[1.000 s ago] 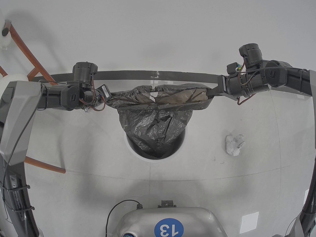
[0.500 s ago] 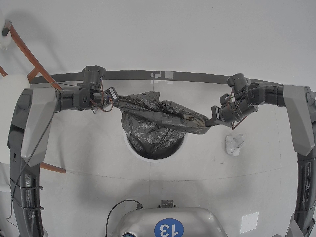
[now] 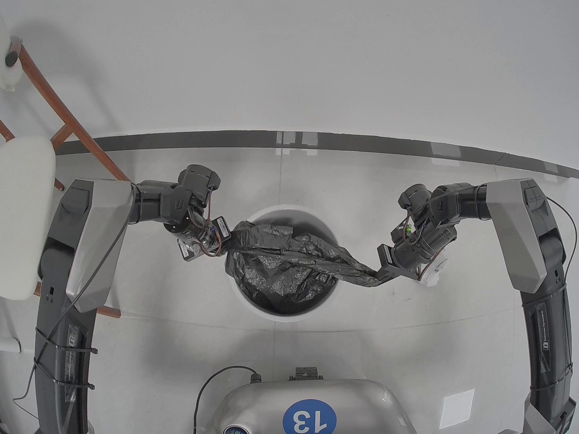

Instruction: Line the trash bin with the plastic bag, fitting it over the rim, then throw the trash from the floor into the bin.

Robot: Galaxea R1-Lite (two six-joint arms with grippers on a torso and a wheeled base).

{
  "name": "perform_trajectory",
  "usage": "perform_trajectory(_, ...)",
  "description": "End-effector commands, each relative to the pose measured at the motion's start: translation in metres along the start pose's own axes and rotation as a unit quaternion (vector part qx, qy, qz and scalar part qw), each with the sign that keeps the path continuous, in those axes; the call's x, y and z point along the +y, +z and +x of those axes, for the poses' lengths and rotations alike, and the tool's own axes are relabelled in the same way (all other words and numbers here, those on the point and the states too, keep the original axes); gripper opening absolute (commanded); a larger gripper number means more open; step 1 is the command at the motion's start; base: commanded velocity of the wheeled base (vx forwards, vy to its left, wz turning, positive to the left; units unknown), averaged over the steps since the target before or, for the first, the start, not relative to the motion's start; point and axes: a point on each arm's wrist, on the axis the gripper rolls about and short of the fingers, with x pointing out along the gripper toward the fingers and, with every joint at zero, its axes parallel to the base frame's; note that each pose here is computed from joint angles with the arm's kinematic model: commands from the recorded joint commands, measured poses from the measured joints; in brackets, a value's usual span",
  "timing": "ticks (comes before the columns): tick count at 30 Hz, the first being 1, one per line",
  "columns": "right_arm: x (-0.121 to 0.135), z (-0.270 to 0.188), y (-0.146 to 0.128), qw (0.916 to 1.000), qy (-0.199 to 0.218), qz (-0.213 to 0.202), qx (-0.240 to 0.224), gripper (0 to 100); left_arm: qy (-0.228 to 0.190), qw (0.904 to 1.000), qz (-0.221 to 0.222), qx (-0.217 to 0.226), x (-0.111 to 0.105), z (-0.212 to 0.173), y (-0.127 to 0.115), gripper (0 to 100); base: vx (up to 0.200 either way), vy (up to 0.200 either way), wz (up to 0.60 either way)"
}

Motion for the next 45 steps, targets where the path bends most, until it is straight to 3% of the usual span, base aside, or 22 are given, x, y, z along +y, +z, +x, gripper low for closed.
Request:
perform_trajectory(1,-0.002,0.011,-0.004,0.9998,-0.008,0.005,0.018,0,0.022,0.9994,-0.009,0.023,0.006,0.013,-0.008,0,0.000,0.000,0.00)
perform_trajectory(6,-0.002,0.011,-0.004,0.9997,-0.009,0.006,0.020,0,0.030,0.9986,-0.032,0.029,0.006,0.018,-0.012,0,0.000,0.000,0.00)
perform_trajectory(9,-0.001,0.009,-0.007,0.9995,-0.011,0.006,0.030,0,0.037,0.9984,-0.024,0.034,0.004,0.019,-0.016,0,0.000,0.000,0.00)
perform_trajectory(12,0.006,-0.002,-0.010,0.9993,-0.011,-0.003,0.036,0,0.042,0.9980,-0.007,0.048,0.001,0.007,-0.018,0,0.000,0.000,0.00)
perform_trajectory(13,0.007,-0.005,-0.013,0.9988,-0.013,-0.004,0.046,0,0.049,0.9966,0.024,0.062,0.001,-0.002,-0.020,0,0.000,0.000,0.00)
perform_trajectory(18,0.009,-0.007,-0.019,0.9971,-0.019,-0.001,0.073,0,0.047,0.9898,0.088,0.102,0.000,-0.002,-0.030,0,0.000,0.000,0.00)
perform_trajectory(21,0.009,-0.009,-0.025,0.9950,-0.023,0.001,0.097,0,0.034,0.9815,0.112,0.152,-0.001,-0.003,-0.040,0,0.000,0.000,0.00)
perform_trajectory(25,0.009,-0.012,-0.034,0.9899,-0.029,-0.001,0.139,0,0.054,0.9687,0.135,0.201,0.001,-0.005,-0.053,0,0.000,0.000,0.00)
perform_trajectory(30,0.013,-0.028,-0.044,0.9840,-0.033,-0.004,0.175,0,0.089,0.9398,0.184,0.273,0.008,-0.008,-0.069,0,0.000,0.000,0.00)
perform_trajectory(36,0.015,-0.031,-0.045,0.9844,-0.033,-0.005,0.173,0,0.089,0.9422,0.188,0.263,0.006,0.001,-0.072,0,0.000,0.000,0.00)
perform_trajectory(42,0.016,-0.032,-0.045,0.9846,-0.032,-0.007,0.172,0,0.108,0.9509,0.198,0.211,0.004,0.018,-0.070,0,0.000,0.000,0.00)
perform_trajectory(45,0.016,-0.032,-0.045,0.9847,-0.032,-0.009,0.171,0,0.107,0.9511,0.202,0.207,0.001,0.018,-0.071,0,0.000,0.000,0.00)
